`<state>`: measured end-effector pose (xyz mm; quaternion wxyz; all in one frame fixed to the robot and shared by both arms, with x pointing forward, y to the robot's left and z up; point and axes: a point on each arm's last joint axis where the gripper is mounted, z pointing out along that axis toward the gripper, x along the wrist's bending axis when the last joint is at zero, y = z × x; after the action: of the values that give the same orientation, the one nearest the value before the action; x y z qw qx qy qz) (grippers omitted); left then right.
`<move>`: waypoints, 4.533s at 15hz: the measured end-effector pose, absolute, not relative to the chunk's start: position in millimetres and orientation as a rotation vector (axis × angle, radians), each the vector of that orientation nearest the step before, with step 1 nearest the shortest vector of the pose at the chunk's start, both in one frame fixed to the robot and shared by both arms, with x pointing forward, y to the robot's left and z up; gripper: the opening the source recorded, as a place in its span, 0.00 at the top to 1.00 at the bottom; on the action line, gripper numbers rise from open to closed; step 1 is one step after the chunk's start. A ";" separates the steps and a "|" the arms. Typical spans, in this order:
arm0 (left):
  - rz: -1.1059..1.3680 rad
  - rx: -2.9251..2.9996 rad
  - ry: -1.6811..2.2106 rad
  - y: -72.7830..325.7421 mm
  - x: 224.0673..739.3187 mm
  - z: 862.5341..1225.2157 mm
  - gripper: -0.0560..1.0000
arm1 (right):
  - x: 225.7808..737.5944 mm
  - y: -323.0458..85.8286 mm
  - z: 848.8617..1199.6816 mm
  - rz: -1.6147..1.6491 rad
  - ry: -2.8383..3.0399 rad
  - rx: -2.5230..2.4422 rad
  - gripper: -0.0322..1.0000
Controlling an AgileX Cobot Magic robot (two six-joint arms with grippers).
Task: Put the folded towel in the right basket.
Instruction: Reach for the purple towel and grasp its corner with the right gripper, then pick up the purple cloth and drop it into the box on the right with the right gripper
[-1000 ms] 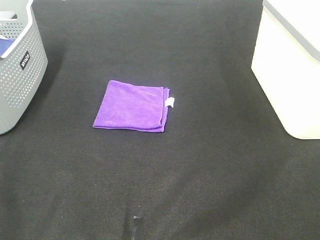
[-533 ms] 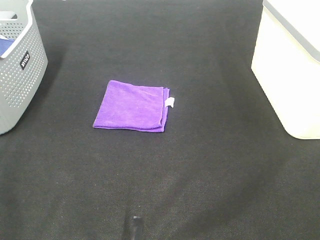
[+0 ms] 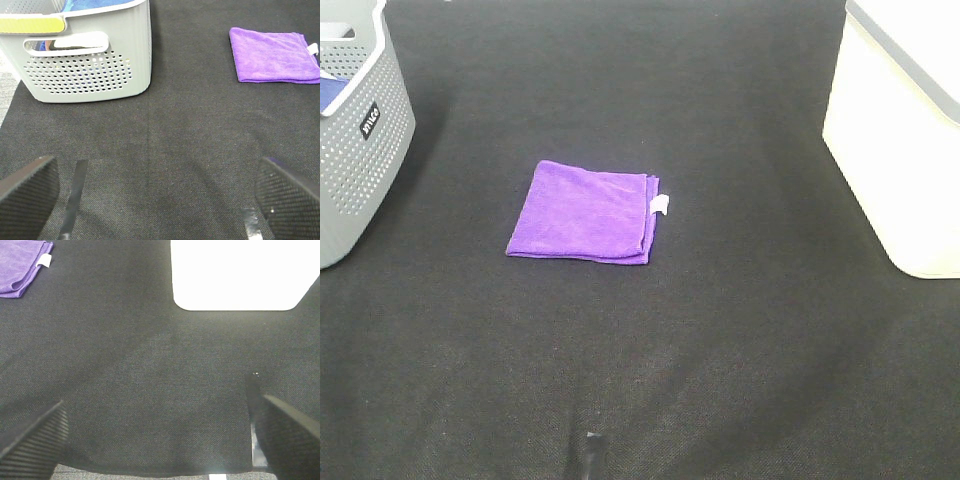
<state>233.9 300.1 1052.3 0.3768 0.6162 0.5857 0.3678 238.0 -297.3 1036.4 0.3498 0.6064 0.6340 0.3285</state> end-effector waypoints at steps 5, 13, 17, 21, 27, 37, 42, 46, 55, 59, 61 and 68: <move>0.941 1.576 1.498 300.1 233.9 1052.3 0.01 | 255.0 -295.7 1036.4 0.809 1.720 1.680 0.04; 0.941 1.576 1.498 300.1 233.9 1052.3 0.01 | 365.0 -287.4 1122.9 0.707 1.970 1.951 0.04; 0.941 1.576 1.498 300.1 233.9 1052.3 0.01 | 391.5 -283.0 1132.9 0.752 2.007 1.987 0.04; 0.940 1.575 1.498 300.1 233.9 1052.3 0.01 | 447.3 -273.0 1134.2 0.840 2.093 2.093 0.04; 0.940 1.574 1.499 300.1 233.9 1052.3 0.01 | 532.1 -185.8 1101.8 0.843 2.402 1.984 0.05; 0.951 1.577 1.502 301.0 233.9 1052.3 0.01 | 653.4 -117.6 976.3 0.964 2.399 2.126 0.05; 0.952 1.577 1.503 301.0 233.9 1052.3 0.01 | 681.8 -108.4 910.3 0.859 2.422 2.200 0.05; 0.959 1.578 1.504 301.5 233.9 1052.3 0.01 | 705.0 -99.7 877.5 0.874 2.420 2.213 0.06; 0.959 1.578 1.504 301.5 233.9 1052.3 0.01 | 697.4 -55.3 860.6 0.933 2.430 2.176 0.08; 0.959 1.578 1.504 301.5 233.9 1052.3 0.01 | 691.5 -24.9 853.4 0.968 2.450 2.131 0.21; 0.959 1.578 1.504 301.5 233.9 1052.3 0.01 | 693.6 -27.2 848.5 0.927 2.455 2.091 0.45; 0.959 1.578 1.504 301.5 233.9 1052.3 0.01 | 697.3 -27.1 861.5 0.822 2.522 1.985 0.86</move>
<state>233.9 301.5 1052.3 0.3708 0.6154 0.5865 0.3738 697.3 -27.1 861.5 -0.0856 0.5969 0.7584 0.2473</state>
